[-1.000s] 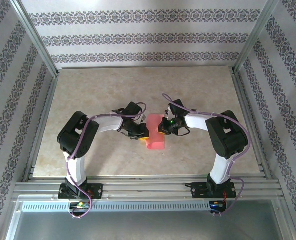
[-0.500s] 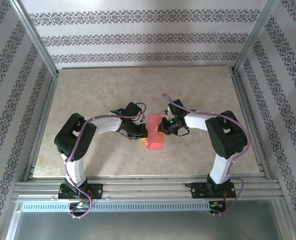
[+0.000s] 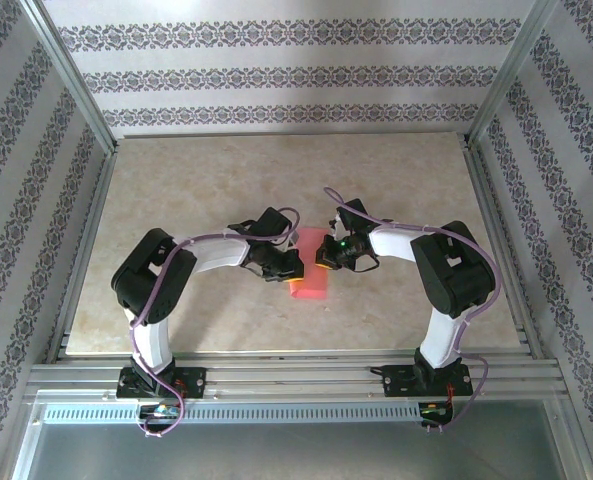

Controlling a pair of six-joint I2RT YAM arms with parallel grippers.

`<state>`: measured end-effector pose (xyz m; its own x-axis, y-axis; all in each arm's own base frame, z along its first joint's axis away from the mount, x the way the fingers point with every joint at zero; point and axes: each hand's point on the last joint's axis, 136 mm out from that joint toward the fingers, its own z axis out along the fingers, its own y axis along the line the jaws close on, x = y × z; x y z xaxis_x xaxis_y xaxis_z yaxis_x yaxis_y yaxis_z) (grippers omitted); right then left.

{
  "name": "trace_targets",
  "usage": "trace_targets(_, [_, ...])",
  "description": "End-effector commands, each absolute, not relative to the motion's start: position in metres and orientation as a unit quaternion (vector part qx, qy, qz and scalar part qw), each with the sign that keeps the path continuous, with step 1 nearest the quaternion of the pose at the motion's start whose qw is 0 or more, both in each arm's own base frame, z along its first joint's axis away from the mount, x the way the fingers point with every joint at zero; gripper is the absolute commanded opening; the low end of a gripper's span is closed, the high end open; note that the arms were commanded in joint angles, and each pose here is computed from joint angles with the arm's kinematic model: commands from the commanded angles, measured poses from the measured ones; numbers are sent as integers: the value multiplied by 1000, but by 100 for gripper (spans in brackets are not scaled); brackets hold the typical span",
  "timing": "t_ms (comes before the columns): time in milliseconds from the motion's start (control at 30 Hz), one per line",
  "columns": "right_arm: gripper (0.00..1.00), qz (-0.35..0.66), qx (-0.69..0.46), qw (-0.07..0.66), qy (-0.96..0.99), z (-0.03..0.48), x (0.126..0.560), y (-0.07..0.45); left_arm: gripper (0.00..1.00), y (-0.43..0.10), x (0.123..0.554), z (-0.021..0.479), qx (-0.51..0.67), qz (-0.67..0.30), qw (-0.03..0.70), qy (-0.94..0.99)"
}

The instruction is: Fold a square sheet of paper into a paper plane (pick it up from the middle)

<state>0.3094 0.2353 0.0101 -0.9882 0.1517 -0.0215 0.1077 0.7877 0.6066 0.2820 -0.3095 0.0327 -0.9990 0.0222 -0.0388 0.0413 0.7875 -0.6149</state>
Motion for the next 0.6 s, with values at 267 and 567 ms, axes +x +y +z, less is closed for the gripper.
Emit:
trace_targets(267, [4,193,108,-48,974,-58,260,196,13,-283,239,0,7,-289,-32,957])
trace_targets(567, [4,192,106,-47,974,-58,260,196,13,-273,223,15,23,-302,-19,953])
